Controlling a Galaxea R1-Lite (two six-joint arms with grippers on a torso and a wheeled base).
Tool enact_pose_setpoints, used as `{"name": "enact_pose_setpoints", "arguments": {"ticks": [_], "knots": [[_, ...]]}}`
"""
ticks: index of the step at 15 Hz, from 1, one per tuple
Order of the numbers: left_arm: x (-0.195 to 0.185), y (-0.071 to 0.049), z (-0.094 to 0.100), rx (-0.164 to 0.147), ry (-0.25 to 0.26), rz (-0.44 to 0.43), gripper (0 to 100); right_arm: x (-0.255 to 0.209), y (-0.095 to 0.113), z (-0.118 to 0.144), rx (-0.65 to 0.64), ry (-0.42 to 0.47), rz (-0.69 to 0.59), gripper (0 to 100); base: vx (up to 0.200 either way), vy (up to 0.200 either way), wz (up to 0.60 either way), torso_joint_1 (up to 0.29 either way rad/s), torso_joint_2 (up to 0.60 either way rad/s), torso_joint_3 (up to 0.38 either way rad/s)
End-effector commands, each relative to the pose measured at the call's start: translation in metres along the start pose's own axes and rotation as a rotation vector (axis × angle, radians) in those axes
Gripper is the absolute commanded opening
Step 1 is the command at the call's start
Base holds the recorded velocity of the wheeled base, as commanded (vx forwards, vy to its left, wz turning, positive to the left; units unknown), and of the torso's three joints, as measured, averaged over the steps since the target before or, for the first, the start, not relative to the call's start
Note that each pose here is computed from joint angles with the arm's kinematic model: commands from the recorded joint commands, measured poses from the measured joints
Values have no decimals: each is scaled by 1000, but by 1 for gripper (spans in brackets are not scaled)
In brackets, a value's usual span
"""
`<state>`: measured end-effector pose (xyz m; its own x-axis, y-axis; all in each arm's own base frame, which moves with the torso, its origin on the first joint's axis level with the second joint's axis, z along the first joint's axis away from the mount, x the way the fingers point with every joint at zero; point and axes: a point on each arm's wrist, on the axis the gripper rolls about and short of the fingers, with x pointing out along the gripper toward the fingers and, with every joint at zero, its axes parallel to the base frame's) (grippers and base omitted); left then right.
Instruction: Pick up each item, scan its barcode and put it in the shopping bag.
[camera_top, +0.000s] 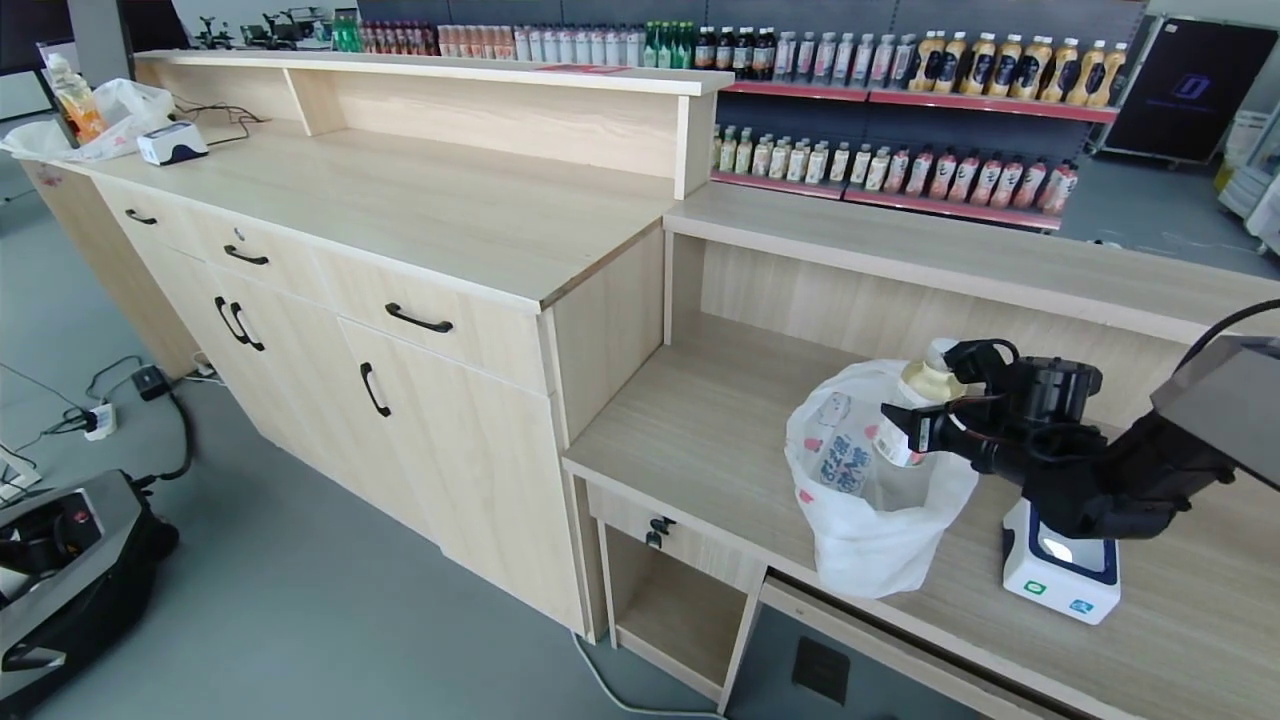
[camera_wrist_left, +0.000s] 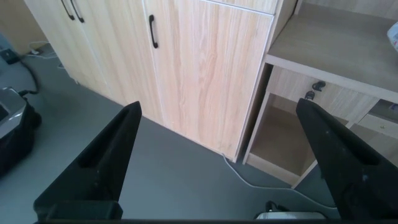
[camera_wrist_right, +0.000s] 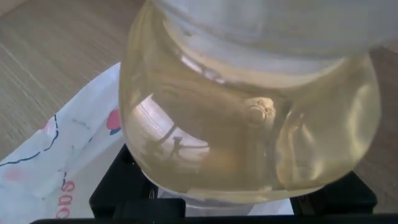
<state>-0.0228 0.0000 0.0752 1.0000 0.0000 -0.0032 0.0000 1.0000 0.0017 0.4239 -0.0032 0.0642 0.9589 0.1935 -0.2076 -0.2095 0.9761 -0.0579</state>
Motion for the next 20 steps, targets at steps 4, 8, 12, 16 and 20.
{"name": "enact_pose_setpoints", "arguments": {"ticks": [4,8,12,16,20], "knots": [[0,0,0,-2,0,0,100,45,10,-23,-26,-15,37,0,0,0,0,0,0,0],[0,0,0,0,0,0,100,54,13,-36,-90,-8,45,0,0,0,0,0,0,0],[0,0,0,0,0,0,100,56,17,-43,-89,4,54,0,0,0,0,0,0,0],[0,0,0,0,0,0,100,55,18,-44,-89,9,55,100,0,0,0,0,0,0],[0,0,0,0,0,0,100,23,16,18,-114,-116,31,100,0,0,0,0,0,0]]}}
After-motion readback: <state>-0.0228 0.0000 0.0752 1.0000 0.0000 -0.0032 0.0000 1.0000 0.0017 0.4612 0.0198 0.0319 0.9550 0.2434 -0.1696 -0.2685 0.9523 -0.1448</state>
